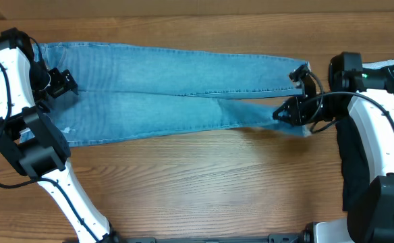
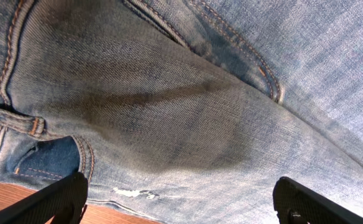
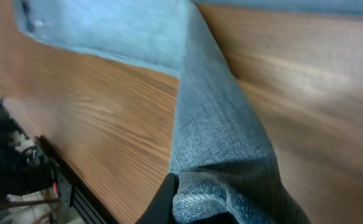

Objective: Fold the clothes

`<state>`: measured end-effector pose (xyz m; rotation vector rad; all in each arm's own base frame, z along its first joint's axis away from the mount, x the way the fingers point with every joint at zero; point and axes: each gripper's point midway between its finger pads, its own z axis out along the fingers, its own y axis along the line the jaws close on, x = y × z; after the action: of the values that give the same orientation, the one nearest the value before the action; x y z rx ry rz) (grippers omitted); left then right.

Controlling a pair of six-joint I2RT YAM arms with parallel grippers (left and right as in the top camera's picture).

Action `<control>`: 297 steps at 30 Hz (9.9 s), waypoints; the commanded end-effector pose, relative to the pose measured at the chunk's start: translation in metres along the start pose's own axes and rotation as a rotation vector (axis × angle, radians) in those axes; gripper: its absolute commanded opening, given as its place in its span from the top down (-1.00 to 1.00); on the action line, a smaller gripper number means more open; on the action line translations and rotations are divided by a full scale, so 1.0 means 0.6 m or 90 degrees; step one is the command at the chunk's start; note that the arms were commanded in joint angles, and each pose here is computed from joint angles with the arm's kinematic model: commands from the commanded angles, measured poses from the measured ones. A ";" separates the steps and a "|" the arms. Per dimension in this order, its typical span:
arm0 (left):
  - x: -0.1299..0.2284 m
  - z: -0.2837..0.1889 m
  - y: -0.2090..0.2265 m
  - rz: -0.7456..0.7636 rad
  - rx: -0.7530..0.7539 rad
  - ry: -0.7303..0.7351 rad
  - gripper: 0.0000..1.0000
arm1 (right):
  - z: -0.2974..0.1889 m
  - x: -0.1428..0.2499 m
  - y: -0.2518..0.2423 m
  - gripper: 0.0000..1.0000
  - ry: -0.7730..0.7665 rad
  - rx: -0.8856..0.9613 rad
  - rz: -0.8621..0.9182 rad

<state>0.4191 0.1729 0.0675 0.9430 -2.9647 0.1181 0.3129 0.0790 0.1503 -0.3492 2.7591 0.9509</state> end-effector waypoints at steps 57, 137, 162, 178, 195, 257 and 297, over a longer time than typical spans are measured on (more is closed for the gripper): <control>-0.004 -0.028 -0.014 -0.002 0.025 -0.027 -0.96 | 0.016 0.034 -0.305 0.21 -0.355 0.111 0.762; -0.012 -0.028 -0.014 -0.009 0.029 -0.038 -1.00 | 0.076 0.126 -0.059 0.16 0.064 0.349 0.260; -0.012 -0.028 -0.014 -0.009 0.029 -0.039 -1.00 | 0.181 0.196 -0.119 0.62 0.042 0.300 0.221; -0.012 -0.028 -0.014 -0.010 0.029 -0.039 -1.00 | 0.085 0.010 -0.067 0.15 -0.038 0.320 0.099; -0.012 -0.028 -0.014 -0.009 0.029 -0.039 -1.00 | 0.188 0.136 -0.079 -0.25 0.103 0.215 0.138; 0.040 -0.221 -0.072 0.039 0.100 -0.162 -1.00 | 0.029 0.040 -0.294 -0.29 0.007 0.440 0.571; 0.053 -0.194 -0.044 0.028 0.043 -0.130 -1.00 | -0.098 -0.181 -0.323 0.92 -0.167 0.497 0.348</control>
<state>0.4114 0.1453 0.1941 0.9533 -3.2204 0.1377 0.4604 -0.0786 0.1353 0.6356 2.7025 -0.0136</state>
